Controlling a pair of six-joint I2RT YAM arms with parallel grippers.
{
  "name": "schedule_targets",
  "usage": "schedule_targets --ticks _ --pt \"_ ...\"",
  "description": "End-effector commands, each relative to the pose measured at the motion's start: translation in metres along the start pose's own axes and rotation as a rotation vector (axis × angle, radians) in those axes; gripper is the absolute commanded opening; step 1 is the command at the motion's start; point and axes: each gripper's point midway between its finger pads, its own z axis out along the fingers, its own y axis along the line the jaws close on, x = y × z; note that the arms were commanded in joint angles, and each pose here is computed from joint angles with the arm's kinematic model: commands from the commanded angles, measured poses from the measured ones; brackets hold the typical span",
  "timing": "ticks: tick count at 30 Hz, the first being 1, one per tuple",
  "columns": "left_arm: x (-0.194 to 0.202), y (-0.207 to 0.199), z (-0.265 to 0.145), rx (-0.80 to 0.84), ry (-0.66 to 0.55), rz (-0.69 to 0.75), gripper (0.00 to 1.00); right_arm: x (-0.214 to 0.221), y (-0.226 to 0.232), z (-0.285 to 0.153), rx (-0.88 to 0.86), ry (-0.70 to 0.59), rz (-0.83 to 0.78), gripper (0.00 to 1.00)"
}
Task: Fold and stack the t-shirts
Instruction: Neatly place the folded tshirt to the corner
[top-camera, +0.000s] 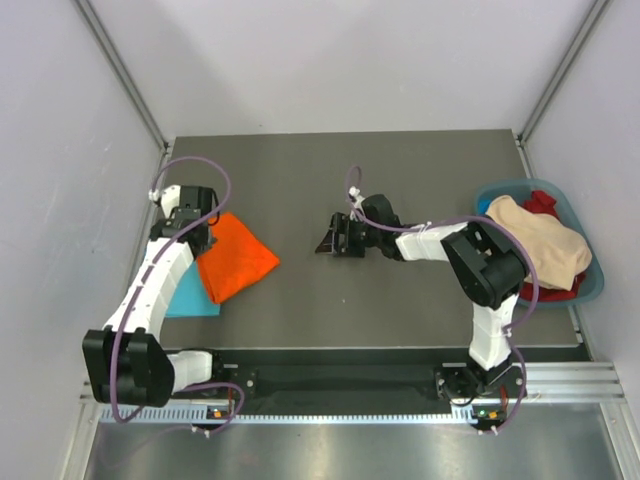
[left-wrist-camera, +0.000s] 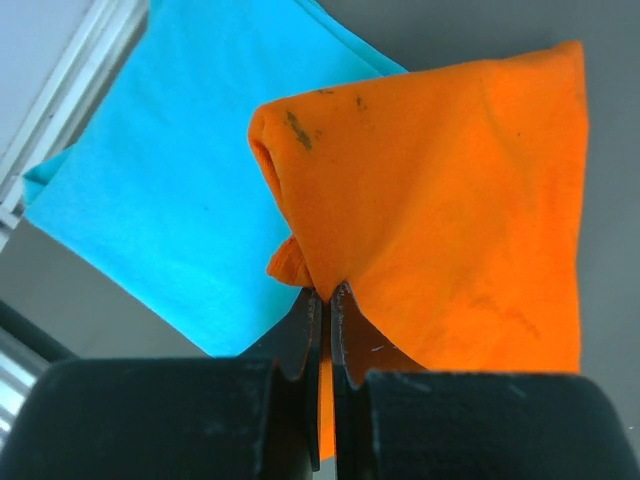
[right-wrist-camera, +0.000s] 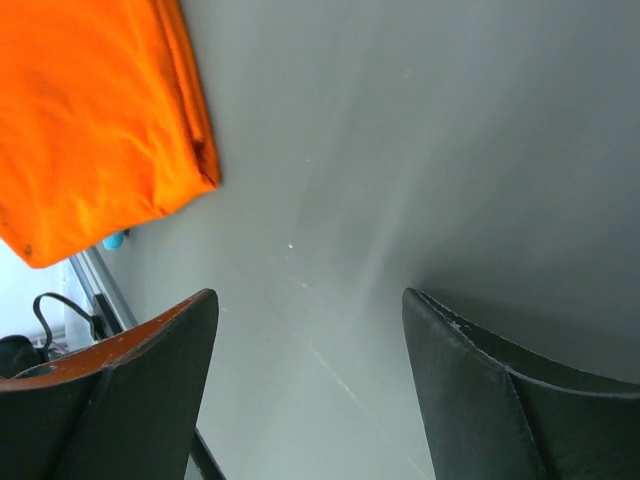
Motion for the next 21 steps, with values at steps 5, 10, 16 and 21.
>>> schedule_targets --ticks 5,10,16,21 --pt "-0.019 0.07 -0.016 -0.166 -0.049 -0.218 0.0 -0.007 0.0 -0.02 -0.026 -0.029 -0.028 0.75" --pt "0.021 0.111 -0.009 -0.225 -0.032 -0.37 0.0 -0.009 0.006 -0.026 -0.045 -0.036 -0.042 0.75" --pt "0.031 0.124 -0.014 -0.298 -0.053 -0.516 0.0 -0.012 0.007 -0.032 -0.053 -0.042 -0.045 0.75" --pt "0.028 0.115 -0.006 -0.262 -0.055 -0.568 0.0 -0.016 0.008 -0.038 -0.058 -0.056 -0.05 0.75"
